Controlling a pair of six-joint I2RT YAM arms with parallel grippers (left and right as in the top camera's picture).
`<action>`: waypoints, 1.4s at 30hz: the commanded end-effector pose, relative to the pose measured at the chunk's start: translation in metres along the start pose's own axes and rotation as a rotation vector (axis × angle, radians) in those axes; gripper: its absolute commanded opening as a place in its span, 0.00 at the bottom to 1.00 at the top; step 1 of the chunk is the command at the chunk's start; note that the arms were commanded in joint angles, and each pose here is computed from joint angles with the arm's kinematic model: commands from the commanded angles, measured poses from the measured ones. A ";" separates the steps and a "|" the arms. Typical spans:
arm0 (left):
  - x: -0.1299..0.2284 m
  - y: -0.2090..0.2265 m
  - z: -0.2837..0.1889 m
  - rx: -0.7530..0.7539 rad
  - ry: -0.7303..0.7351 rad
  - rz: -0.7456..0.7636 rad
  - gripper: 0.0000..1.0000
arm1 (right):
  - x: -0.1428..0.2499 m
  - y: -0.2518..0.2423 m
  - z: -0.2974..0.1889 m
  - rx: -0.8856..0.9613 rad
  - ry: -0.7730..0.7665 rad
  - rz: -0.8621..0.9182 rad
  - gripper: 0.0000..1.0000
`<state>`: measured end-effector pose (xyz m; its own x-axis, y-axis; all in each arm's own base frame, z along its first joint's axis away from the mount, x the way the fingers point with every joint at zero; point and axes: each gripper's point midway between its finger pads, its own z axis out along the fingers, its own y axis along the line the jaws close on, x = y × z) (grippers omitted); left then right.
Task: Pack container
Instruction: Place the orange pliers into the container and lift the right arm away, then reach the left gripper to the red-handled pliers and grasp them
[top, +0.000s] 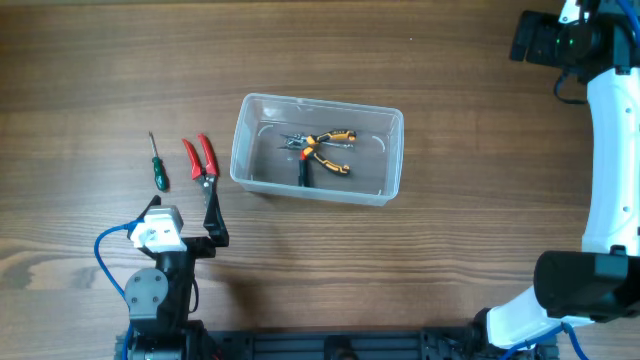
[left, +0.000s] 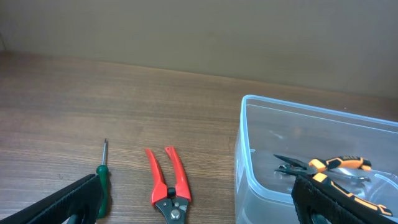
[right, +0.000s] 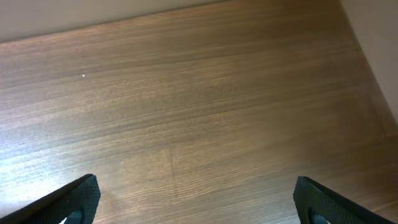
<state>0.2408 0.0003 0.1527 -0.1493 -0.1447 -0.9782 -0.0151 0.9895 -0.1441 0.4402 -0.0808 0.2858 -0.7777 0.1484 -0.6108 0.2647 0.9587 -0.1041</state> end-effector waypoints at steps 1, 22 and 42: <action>0.000 0.002 0.000 -0.008 -0.005 -0.017 1.00 | -0.003 -0.001 -0.004 0.004 -0.012 0.019 1.00; 0.000 0.002 0.000 -0.008 -0.005 -0.017 1.00 | -0.003 -0.001 -0.004 0.004 -0.012 0.019 1.00; -0.064 -0.017 0.089 -0.030 0.606 -0.052 1.00 | -0.003 -0.001 -0.004 0.004 -0.012 0.019 1.00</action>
<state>0.3294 -0.0026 0.2095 -0.6706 -0.1546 -0.7255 -0.0760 0.9872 -0.1401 0.4400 -0.0808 0.2855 -0.7784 0.1485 -0.6099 0.2646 0.9587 -0.1042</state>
